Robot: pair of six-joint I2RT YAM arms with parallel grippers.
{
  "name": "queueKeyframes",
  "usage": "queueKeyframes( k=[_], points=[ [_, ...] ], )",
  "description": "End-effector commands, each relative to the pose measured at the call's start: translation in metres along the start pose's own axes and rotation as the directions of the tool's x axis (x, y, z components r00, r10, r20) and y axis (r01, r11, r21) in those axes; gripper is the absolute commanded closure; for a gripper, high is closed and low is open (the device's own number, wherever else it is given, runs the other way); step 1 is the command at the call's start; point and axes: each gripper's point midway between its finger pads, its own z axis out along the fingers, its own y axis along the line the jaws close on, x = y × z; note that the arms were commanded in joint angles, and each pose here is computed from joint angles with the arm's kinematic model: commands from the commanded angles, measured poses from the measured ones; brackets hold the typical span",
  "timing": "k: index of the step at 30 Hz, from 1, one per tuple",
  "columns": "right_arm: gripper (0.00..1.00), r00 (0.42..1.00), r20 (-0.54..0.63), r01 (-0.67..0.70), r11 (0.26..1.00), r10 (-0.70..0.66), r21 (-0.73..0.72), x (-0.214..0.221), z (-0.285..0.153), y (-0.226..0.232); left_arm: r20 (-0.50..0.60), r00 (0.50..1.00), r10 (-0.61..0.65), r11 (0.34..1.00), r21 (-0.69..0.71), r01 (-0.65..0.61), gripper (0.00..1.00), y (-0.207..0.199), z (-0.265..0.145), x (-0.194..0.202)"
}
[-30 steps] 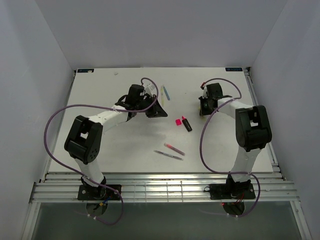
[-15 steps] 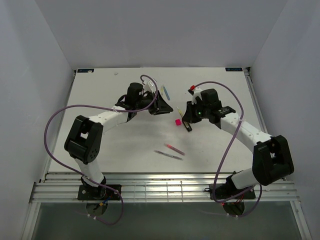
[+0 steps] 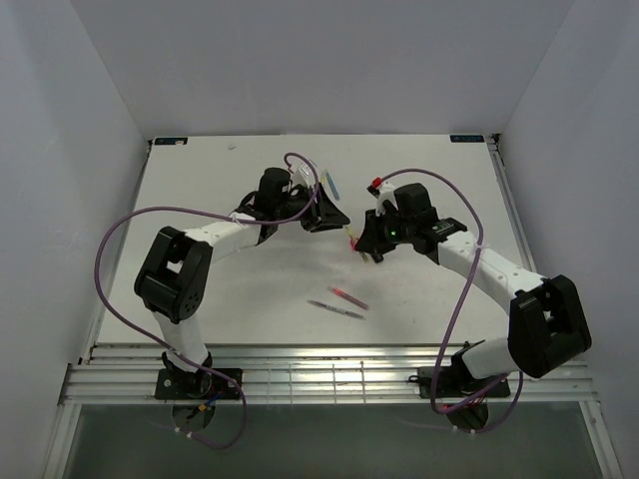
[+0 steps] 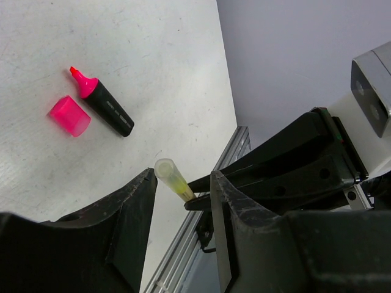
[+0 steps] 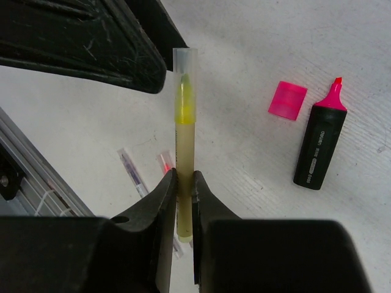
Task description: Open the pen caps
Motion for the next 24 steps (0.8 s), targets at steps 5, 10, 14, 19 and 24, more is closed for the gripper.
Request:
queueKeyframes(
  k=[5,10,14,19,24],
  points=[
    [0.92,0.997,0.064,0.037,0.998,-0.034,-0.046,-0.024,-0.008,0.025,0.017,1.0,0.01,1.0,0.008,-0.01,0.48,-0.005,0.004,-0.003],
    [0.92,0.997,0.07,0.041,0.998,-0.038,-0.042,-0.025,-0.008,0.027,0.007,1.0,0.008,1.0,0.003,-0.008,0.5,-0.002,0.008,0.0],
    [0.92,0.996,0.082,0.037,0.999,-0.034,-0.034,-0.029,-0.008,0.027,-0.002,1.0,0.004,1.0,-0.005,-0.004,0.53,0.003,0.008,0.005],
    [0.92,0.995,0.094,0.031,0.999,-0.029,-0.026,-0.032,-0.005,0.025,-0.004,1.0,0.002,1.0,-0.001,-0.002,0.61,0.001,0.008,0.005],
    [0.92,0.995,0.098,0.019,0.999,-0.016,-0.031,-0.033,0.0,0.025,-0.009,1.0,-0.003,1.0,0.0,0.003,0.67,0.0,0.008,0.008]
  ],
)
